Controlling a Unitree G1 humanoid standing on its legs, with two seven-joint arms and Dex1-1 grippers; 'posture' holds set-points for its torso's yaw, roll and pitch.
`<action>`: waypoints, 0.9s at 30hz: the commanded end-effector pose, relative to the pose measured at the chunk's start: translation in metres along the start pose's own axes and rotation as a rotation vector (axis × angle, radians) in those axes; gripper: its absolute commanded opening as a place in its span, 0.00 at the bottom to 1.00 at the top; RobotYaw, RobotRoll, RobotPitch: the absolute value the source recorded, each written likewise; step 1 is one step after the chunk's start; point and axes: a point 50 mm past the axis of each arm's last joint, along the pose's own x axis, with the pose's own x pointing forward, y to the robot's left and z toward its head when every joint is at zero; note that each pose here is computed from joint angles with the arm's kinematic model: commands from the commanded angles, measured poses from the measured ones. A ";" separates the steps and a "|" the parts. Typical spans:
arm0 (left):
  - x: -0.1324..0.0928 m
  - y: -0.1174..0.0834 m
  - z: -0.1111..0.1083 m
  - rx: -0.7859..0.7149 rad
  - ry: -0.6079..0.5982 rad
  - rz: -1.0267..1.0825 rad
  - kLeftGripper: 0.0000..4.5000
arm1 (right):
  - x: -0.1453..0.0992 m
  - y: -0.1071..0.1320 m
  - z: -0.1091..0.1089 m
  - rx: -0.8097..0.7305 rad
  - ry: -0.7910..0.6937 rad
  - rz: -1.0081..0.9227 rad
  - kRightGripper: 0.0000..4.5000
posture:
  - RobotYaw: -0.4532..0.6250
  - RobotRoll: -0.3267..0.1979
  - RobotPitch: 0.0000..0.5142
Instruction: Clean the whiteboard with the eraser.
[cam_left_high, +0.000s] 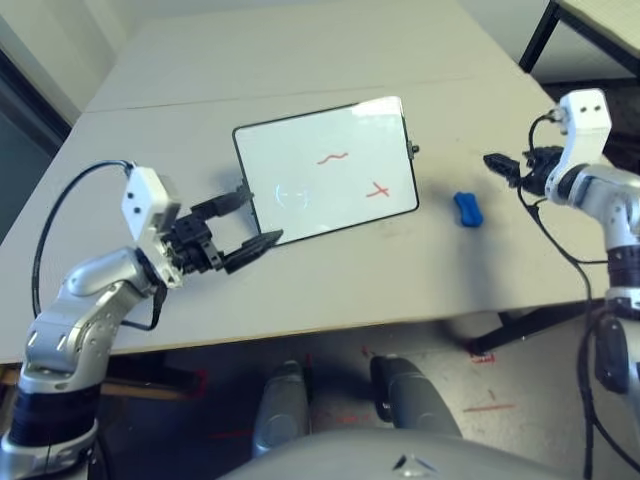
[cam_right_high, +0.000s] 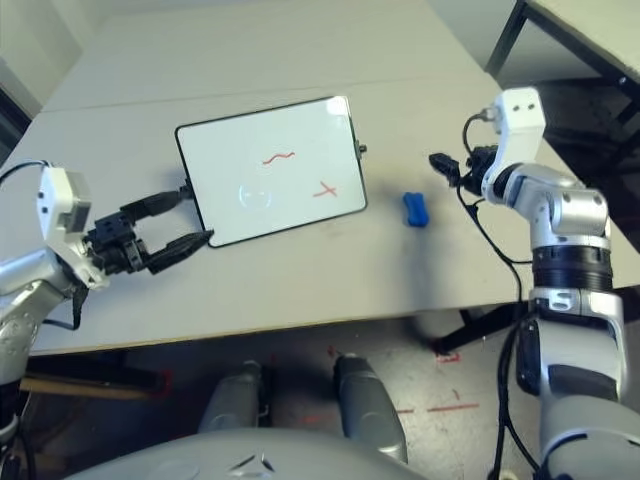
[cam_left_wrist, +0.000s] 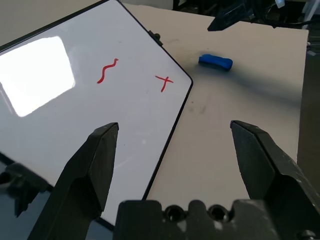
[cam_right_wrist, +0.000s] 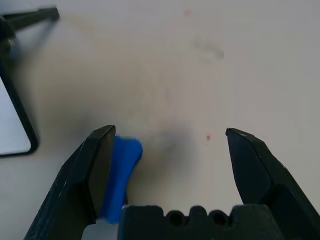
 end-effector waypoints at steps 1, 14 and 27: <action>0.006 -0.001 -0.008 -0.007 0.014 -0.006 1.00 | -0.011 0.009 0.001 0.027 0.128 -0.020 1.00 | 0.34 0.62 0.26; 0.017 -0.006 -0.015 -0.009 -0.003 -0.020 1.00 | 0.000 0.039 -0.008 0.076 0.233 -0.020 1.00 | 0.34 0.62 0.26; 0.016 -0.008 -0.016 -0.001 -0.004 -0.006 1.00 | 0.013 0.044 -0.020 0.067 0.269 -0.071 1.00 | 0.36 0.62 0.26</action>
